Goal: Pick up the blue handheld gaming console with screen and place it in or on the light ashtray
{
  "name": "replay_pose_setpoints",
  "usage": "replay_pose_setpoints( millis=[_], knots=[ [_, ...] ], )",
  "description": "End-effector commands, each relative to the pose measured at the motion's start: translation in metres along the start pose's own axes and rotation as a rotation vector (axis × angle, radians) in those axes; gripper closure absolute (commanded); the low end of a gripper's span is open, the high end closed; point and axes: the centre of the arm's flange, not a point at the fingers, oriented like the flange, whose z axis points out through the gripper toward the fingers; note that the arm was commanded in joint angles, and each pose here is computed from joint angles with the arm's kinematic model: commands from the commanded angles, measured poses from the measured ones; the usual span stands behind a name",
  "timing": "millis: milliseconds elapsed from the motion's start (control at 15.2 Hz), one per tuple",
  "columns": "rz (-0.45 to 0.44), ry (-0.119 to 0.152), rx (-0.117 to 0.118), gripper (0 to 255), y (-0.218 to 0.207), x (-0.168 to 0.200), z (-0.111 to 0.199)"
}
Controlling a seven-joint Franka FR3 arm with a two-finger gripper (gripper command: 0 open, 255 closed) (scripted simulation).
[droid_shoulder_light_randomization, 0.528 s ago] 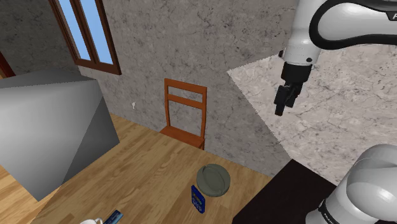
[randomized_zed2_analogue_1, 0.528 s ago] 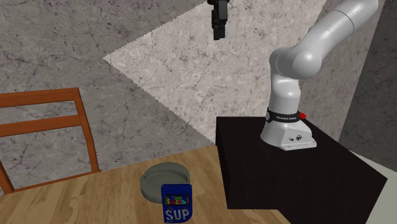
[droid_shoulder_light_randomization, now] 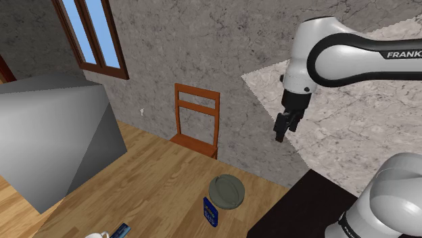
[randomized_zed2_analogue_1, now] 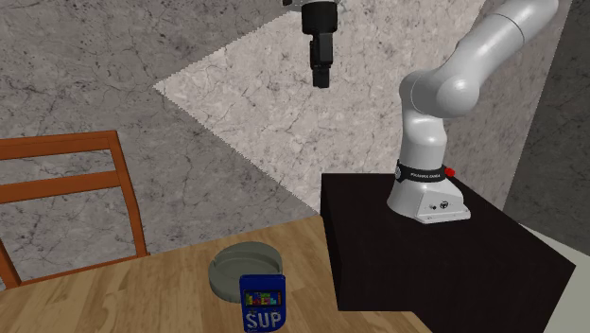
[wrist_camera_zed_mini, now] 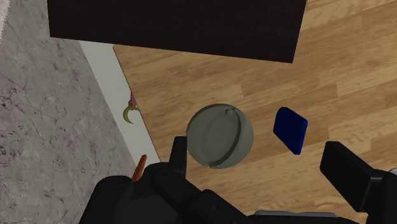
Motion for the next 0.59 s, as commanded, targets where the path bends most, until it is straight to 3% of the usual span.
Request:
replay_pose_setpoints(
  millis=[0, 528],
  knots=[
    [0.004, 0.004, -0.001, 0, -0.013, 0.005, 0.023],
    [0.013, 0.014, -0.009, 0, -0.069, 0.03, 0.109]
  ],
)
